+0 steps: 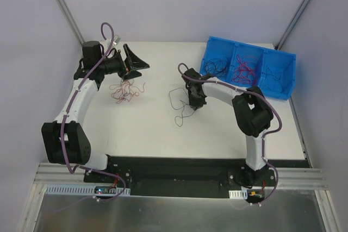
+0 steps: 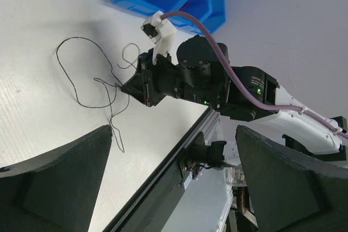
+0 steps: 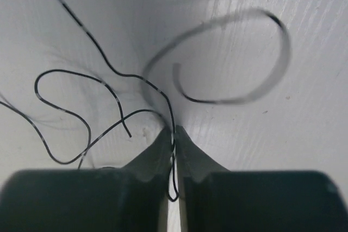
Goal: Untangle the cables
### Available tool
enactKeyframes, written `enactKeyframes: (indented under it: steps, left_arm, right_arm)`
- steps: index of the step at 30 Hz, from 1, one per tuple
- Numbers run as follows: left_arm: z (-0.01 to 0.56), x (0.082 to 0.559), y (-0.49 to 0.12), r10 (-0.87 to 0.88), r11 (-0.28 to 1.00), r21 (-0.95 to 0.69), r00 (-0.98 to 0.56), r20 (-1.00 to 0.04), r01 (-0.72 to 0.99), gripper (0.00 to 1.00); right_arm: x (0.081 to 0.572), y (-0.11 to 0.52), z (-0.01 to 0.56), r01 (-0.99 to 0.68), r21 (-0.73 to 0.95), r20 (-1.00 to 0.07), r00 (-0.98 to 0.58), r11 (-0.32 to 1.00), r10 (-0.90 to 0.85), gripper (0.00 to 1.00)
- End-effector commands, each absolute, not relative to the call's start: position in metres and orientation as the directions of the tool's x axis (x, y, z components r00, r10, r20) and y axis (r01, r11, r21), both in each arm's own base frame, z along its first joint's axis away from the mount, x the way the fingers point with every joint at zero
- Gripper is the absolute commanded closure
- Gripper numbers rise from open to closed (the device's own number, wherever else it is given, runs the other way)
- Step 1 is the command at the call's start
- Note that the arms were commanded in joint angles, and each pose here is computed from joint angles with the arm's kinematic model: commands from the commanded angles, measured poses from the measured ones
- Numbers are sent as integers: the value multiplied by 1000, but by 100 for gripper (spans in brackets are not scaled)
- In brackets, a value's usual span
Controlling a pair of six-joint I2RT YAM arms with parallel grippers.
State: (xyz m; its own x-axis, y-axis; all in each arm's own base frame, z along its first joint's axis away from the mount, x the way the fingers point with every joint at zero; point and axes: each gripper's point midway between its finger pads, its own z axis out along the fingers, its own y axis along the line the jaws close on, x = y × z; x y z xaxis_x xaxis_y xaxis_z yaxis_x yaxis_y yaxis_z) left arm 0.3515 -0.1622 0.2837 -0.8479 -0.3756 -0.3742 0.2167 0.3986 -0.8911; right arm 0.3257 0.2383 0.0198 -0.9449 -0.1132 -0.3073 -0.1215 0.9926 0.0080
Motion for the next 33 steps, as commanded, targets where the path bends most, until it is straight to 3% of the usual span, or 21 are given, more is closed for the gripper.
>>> enactKeyframes:
  steps: [1, 9, 17, 25, 30, 33]
  left_arm:
    - [290, 347, -163, -347, 390, -879, -841, -415, 274, 4]
    - [290, 346, -164, -346, 389, -880, -842, -414, 273, 4]
    - [291, 346, -163, -350, 389, -881, -842, -411, 269, 4]
    - [289, 347, -163, -351, 390, -882, -843, -408, 265, 4]
    - [287, 348, -163, -352, 385, -887, -849, -395, 254, 4]
    - [289, 346, -164, -351, 384, -886, -847, -399, 258, 4]
  right_arm:
    - [330, 229, 46, -129, -34, -344, -930, 991, -133, 100]
    - [344, 190, 130, -68, 91, -522, -853, 994, -11, 100]
    - [373, 63, 257, 153, 84, -766, -623, 985, 162, 100]
    - [385, -78, 336, 503, -42, -879, -429, 863, 207, 100]
    - [416, -130, 359, 578, 35, -907, -324, 815, 269, 100]
    - [440, -152, 345, 584, 30, -908, -323, 812, 266, 100]
